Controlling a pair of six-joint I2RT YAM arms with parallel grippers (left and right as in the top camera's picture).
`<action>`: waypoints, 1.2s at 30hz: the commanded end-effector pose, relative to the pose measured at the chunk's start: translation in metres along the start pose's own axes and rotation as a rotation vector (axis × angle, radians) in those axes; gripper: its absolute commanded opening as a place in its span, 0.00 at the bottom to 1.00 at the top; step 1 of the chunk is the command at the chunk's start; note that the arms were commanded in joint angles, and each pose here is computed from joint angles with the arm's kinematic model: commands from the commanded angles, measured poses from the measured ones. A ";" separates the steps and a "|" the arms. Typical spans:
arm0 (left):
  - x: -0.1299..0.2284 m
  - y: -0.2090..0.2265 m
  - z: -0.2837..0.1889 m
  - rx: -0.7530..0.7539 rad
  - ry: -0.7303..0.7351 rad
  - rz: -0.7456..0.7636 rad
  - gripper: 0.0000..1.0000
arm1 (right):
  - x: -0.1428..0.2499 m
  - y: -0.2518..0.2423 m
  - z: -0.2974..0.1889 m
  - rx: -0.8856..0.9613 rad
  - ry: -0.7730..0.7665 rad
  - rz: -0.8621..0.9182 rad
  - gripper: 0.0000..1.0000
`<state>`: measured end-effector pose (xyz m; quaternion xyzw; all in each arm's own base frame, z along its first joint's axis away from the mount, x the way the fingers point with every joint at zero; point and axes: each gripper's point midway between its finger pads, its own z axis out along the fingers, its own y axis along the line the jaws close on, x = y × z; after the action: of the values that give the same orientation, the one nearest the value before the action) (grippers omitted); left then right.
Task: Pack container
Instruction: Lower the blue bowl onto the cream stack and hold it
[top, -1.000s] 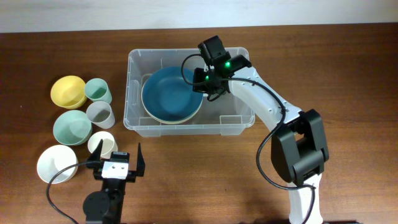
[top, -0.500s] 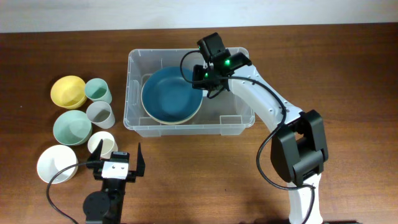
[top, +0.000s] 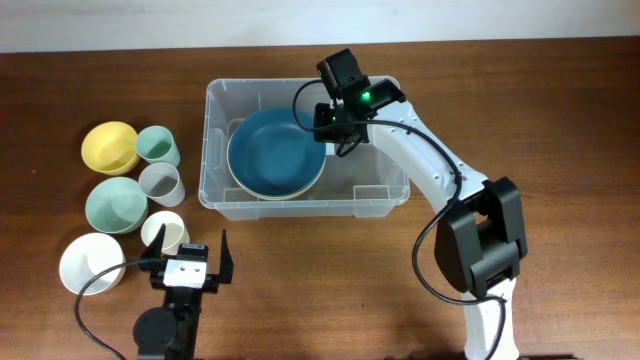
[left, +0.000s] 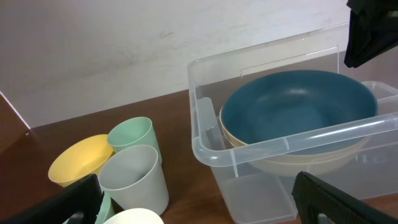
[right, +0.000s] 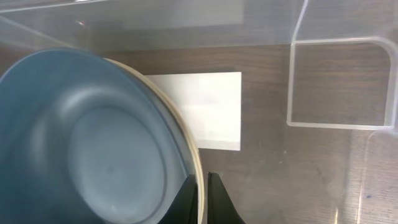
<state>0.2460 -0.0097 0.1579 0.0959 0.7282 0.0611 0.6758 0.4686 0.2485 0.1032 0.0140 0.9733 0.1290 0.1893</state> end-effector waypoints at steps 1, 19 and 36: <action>0.001 -0.001 0.000 0.008 -0.001 0.015 1.00 | -0.003 0.001 0.001 0.019 -0.014 -0.016 0.04; 0.001 -0.001 0.000 0.008 -0.001 0.015 1.00 | 0.006 0.014 0.010 -0.036 0.025 -0.022 0.04; 0.001 -0.001 0.000 0.008 -0.001 0.015 1.00 | 0.014 0.014 0.022 -0.025 0.050 -0.028 0.04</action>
<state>0.2460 -0.0097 0.1579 0.0959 0.7282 0.0611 0.6758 0.4621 0.2624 0.0887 0.0018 0.9756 0.1379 0.1709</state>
